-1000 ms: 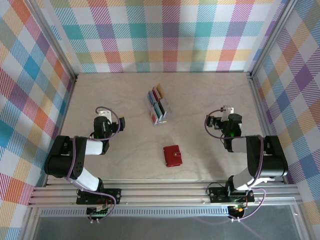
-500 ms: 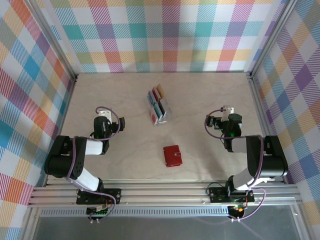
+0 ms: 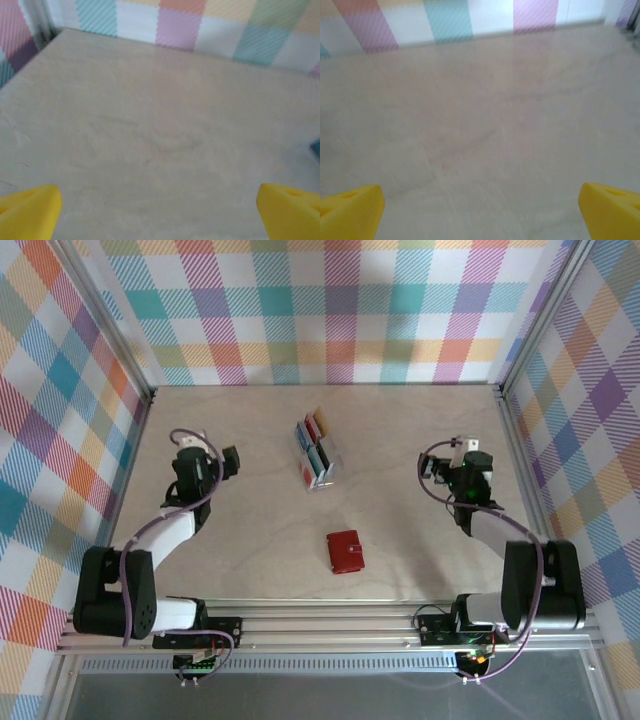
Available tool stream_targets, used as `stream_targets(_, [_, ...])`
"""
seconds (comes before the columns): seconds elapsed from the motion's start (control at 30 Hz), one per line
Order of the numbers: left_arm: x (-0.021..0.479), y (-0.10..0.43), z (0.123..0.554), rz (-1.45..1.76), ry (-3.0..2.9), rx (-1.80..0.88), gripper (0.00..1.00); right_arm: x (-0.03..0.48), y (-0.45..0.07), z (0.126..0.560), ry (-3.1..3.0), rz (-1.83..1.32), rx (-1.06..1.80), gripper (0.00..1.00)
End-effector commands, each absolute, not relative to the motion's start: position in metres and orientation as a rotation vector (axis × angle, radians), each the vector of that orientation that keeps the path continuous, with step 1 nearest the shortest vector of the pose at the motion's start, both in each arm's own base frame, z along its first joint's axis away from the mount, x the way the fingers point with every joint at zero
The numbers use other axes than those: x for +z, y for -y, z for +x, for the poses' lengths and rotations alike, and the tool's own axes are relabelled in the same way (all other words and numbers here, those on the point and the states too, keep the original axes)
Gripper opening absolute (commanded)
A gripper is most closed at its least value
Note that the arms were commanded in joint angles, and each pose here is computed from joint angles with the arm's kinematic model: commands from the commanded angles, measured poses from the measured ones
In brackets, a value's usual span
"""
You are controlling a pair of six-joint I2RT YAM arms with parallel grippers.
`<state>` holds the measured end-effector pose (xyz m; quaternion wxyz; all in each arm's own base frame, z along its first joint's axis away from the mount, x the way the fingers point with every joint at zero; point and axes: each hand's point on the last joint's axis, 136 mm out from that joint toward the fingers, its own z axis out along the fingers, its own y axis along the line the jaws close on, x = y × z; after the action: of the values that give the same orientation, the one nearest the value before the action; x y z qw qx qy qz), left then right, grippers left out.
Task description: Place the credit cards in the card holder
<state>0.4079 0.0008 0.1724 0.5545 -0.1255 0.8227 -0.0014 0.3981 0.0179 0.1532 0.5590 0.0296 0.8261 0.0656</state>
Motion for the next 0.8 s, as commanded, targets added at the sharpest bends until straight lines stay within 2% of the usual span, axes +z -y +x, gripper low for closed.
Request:
stream_targets(0.0, [0.164,0.000,0.396,-0.486,-2.085,-0.065,1.00,0.154,-0.022,0.386,-1.998,0.167,0.209,1.00])
stream_targets(0.1, [0.189,0.017,0.396,-0.516,-2.080,-0.225,1.00,0.178,-0.020,0.379,-1.966,0.255,0.255,1.00])
stream_targets(0.23, [0.204,0.015,0.378,-0.662,-2.034,-0.315,1.00,0.210,-0.033,0.368,-1.933,0.345,0.431,1.00])
stream_targets(0.4, [0.222,0.039,0.365,-0.554,-2.060,-0.455,1.00,0.211,-0.037,0.357,-1.957,0.478,0.543,1.00])
stream_targets(0.53, [0.227,0.068,0.351,-0.463,-2.071,-0.624,1.00,0.215,-0.055,0.356,-1.975,0.408,0.651,1.00])
stream_targets(0.77, [0.233,0.147,0.314,-0.200,-2.102,-0.803,0.81,0.200,-0.070,0.335,-2.126,0.478,0.688,0.99])
